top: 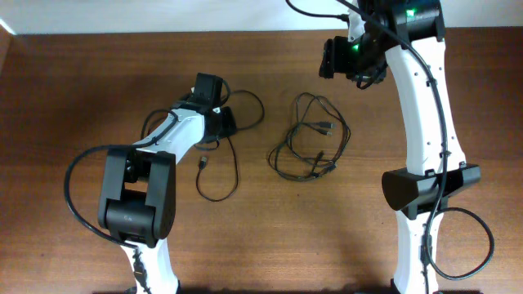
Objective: Untangle cables
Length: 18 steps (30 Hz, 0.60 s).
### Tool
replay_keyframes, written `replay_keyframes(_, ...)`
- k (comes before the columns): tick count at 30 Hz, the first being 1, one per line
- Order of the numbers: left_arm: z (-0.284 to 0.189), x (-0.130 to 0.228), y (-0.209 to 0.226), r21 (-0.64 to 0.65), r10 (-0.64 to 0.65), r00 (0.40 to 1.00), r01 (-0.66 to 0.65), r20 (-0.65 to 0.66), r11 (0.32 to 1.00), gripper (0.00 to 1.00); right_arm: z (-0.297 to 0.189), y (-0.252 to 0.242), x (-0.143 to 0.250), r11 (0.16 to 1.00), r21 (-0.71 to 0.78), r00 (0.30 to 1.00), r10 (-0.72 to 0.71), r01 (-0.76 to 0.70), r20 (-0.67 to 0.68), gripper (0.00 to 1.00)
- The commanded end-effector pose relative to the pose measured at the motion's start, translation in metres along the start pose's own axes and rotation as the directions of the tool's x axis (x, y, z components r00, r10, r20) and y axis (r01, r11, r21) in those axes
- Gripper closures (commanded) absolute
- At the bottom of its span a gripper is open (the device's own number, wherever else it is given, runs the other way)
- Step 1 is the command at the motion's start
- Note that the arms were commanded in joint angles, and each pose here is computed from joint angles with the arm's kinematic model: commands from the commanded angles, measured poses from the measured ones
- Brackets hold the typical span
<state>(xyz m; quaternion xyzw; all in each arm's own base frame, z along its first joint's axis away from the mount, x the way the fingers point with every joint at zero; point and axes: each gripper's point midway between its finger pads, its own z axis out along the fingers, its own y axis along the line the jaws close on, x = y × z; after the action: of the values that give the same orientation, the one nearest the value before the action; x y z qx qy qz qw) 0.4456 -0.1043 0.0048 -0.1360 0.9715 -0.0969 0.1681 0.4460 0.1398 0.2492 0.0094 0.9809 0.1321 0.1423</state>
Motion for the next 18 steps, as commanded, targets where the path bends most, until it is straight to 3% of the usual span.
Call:
replay_keyframes(1,0.026,0.029,0.012,-0.022,-0.002,0.996,0.000,-0.084,1.000,0.46,0.003,0.003,0.003,1.000,-0.004,1.000,-0.009,0.008,-0.014,0.28)
replay_keyframes(3,0.032,0.031,0.018,-0.052,-0.021,0.996,0.016,-0.086,0.998,0.37,0.003,0.003,0.003,1.000,-0.004,1.000,-0.008,0.008,-0.014,0.28)
replay_keyframes(6,0.039,0.036,0.024,-0.075,-0.027,0.995,0.020,-0.100,0.997,0.36,0.003,0.003,0.003,1.000,-0.005,1.000,-0.008,0.008,-0.014,0.28)
replay_keyframes(11,0.034,0.047,0.075,-0.349,-0.201,0.979,0.174,-0.043,0.921,0.45,0.003,0.003,0.003,1.000,-0.005,1.000,-0.008,0.008,-0.014,0.28)
replay_keyframes(14,0.024,0.061,0.093,-0.443,-0.190,0.978,0.135,-0.083,0.887,0.44,0.003,0.006,0.004,1.000,-0.006,1.000,-0.014,0.014,-0.015,0.28)
replay_keyframes(18,0.023,0.064,0.096,-0.446,-0.111,0.985,0.040,-0.134,0.894,0.41,0.005,0.014,0.007,0.998,-0.012,0.998,-0.058,0.058,-0.020,0.28)
